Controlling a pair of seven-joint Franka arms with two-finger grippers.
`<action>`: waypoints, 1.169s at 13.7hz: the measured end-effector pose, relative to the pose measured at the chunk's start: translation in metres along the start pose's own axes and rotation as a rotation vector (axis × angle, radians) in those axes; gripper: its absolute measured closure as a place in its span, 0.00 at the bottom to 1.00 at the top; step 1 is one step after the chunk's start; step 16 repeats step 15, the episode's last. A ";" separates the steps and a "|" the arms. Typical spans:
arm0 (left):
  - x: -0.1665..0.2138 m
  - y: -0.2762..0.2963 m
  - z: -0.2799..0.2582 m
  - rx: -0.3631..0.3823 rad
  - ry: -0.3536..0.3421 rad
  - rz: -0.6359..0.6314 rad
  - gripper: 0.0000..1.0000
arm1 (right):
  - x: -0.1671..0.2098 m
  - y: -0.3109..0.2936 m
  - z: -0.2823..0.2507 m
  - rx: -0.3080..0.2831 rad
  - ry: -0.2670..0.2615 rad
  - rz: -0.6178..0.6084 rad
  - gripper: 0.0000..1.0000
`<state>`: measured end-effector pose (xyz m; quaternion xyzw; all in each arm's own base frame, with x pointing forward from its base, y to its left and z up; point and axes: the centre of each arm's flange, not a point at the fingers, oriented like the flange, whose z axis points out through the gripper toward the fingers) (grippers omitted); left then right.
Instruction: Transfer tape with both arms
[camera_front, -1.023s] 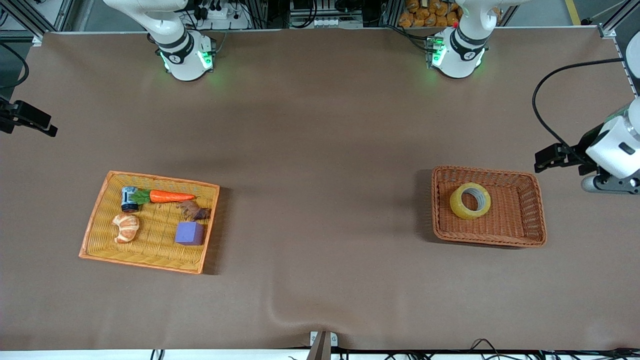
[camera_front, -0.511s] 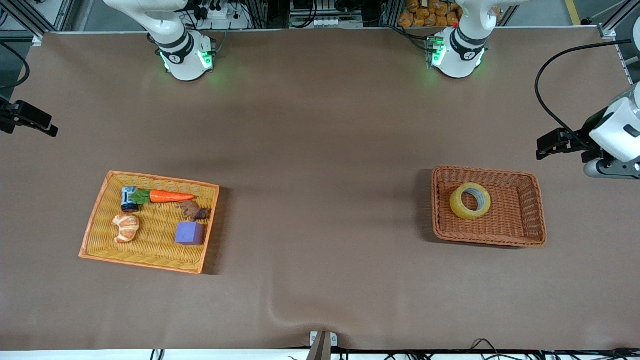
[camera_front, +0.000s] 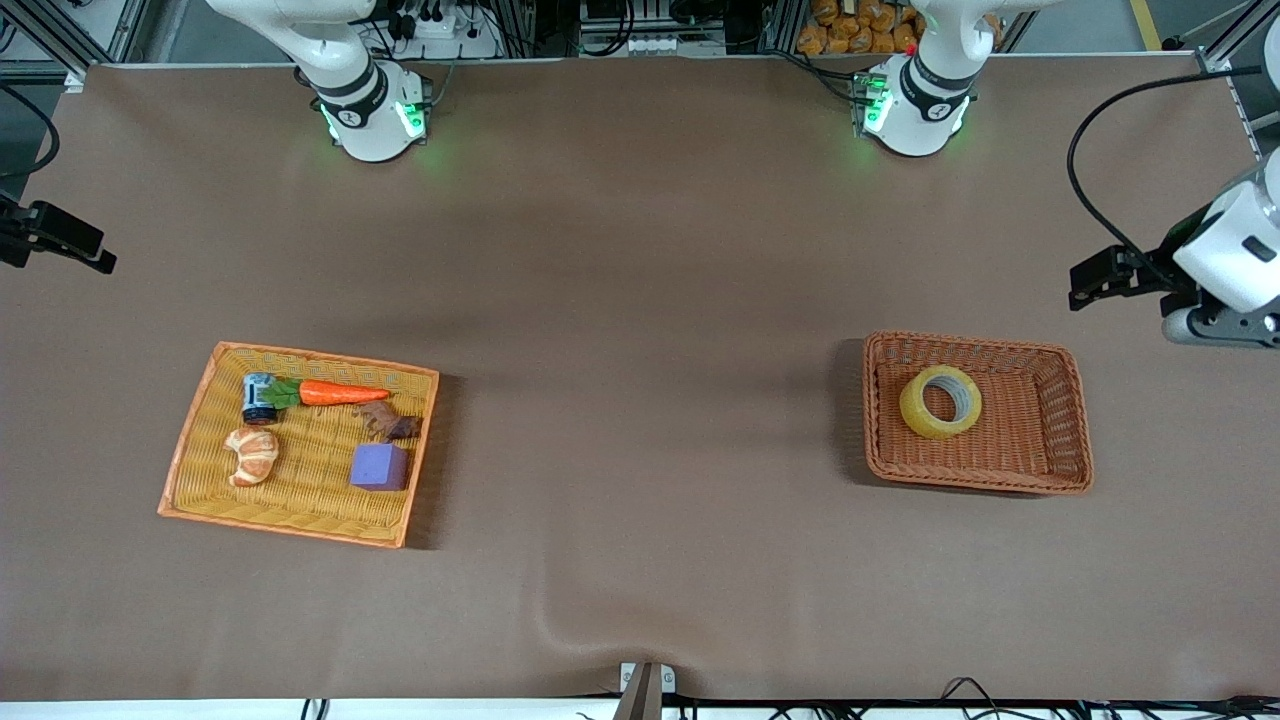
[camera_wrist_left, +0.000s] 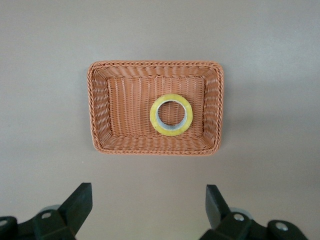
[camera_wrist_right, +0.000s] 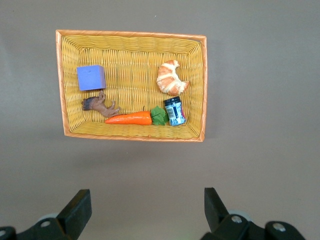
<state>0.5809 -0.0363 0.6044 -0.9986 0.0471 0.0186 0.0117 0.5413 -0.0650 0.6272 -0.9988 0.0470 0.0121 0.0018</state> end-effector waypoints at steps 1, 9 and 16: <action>-0.005 -0.001 -0.006 0.002 0.005 -0.004 0.00 | 0.000 0.000 0.000 0.000 0.000 0.000 0.00; -0.039 0.011 -0.033 0.014 0.010 0.010 0.00 | 0.000 -0.001 -0.006 0.000 0.012 -0.001 0.00; -0.040 0.011 -0.032 0.013 0.006 0.011 0.00 | 0.001 0.001 -0.003 0.000 0.006 0.002 0.00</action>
